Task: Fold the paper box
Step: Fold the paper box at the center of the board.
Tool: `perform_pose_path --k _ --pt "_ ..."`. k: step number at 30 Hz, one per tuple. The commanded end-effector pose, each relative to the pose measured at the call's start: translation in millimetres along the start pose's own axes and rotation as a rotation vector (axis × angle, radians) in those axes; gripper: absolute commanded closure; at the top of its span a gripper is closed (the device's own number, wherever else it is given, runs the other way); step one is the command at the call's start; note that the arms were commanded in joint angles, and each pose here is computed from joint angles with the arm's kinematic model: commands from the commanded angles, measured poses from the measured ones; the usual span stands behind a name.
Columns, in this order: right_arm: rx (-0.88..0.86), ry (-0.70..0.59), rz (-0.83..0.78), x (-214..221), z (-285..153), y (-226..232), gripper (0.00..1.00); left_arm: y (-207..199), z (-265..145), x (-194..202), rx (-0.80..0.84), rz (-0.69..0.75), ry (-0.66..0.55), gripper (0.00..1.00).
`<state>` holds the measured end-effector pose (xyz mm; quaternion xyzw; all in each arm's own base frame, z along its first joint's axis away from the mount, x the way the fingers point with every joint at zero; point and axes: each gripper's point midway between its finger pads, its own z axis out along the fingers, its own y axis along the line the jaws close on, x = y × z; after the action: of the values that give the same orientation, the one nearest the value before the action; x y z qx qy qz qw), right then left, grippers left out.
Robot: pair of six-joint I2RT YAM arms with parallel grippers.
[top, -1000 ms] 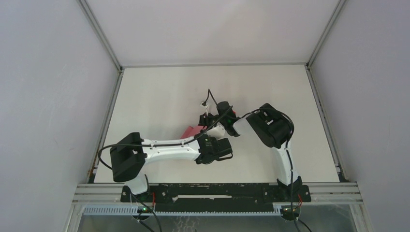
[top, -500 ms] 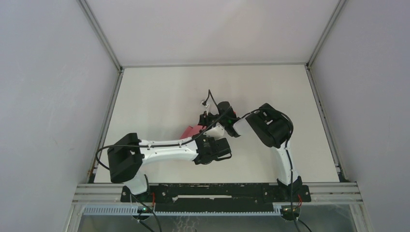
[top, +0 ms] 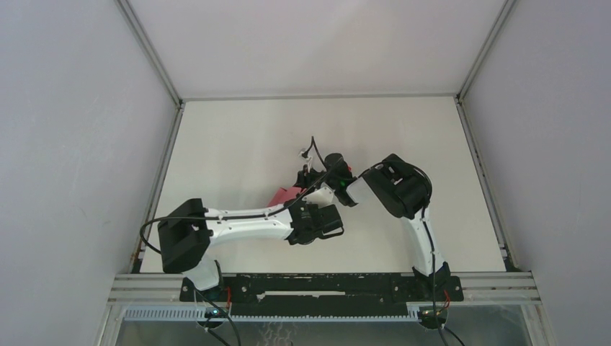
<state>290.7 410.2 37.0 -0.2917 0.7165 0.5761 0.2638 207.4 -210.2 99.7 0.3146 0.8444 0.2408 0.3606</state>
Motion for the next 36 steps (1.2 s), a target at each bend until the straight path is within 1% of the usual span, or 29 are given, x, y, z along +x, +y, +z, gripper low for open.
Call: perform_pose_path --k 1,11,14,16,18,21,23,26,28,29,30,32,34,36 --pt "-0.052 -0.098 -0.141 -25 11 15 0.39 -44 -2 2 0.208 -0.106 0.021 0.99" --pt "-0.122 -0.183 -0.155 -31 17 23 0.39 -46 -1 3 0.232 -0.12 0.019 0.99" --pt "-0.134 -0.179 -0.151 -30 16 26 0.38 -43 0 4 0.226 -0.125 0.017 0.99" --pt "-0.137 -0.175 -0.148 -31 14 27 0.35 -35 -2 3 0.21 -0.127 0.015 0.99" --pt "-0.126 -0.175 -0.136 -29 7 26 0.35 -19 -9 -3 0.18 -0.128 0.007 0.99" --pt "-0.096 -0.201 -0.114 -36 -11 24 0.32 16 -30 -19 0.129 -0.136 -0.018 0.99" --pt "-0.035 -0.208 -0.068 -43 -27 15 0.28 40 -50 -34 0.134 -0.173 -0.05 0.99" --pt "0.086 -0.212 0.008 -50 -59 3 0.27 66 -78 -47 0.207 -0.238 -0.079 0.97" --pt "0.127 -0.202 0.015 -52 -75 7 0.27 76 -96 -54 0.284 -0.286 -0.1 0.97" --pt "0.162 -0.196 0.018 -53 -84 7 0.27 79 -104 -57 0.323 -0.303 -0.107 0.96" --pt "0.215 -0.164 0.049 -46 -91 3 0.27 80 -111 -59 0.363 -0.31 -0.109 0.96" --pt "0.305 -0.124 0.037 -42 -105 4 0.27 78 -119 -59 0.424 -0.303 -0.1 0.95" --pt "0.373 -0.126 0.024 -44 -121 9 0.27 71 -124 -57 0.474 -0.287 -0.082 0.95" --pt "0.393 -0.141 0.024 -42 -138 17 0.27 66 -129 -57 0.524 -0.283 -0.085 0.95"
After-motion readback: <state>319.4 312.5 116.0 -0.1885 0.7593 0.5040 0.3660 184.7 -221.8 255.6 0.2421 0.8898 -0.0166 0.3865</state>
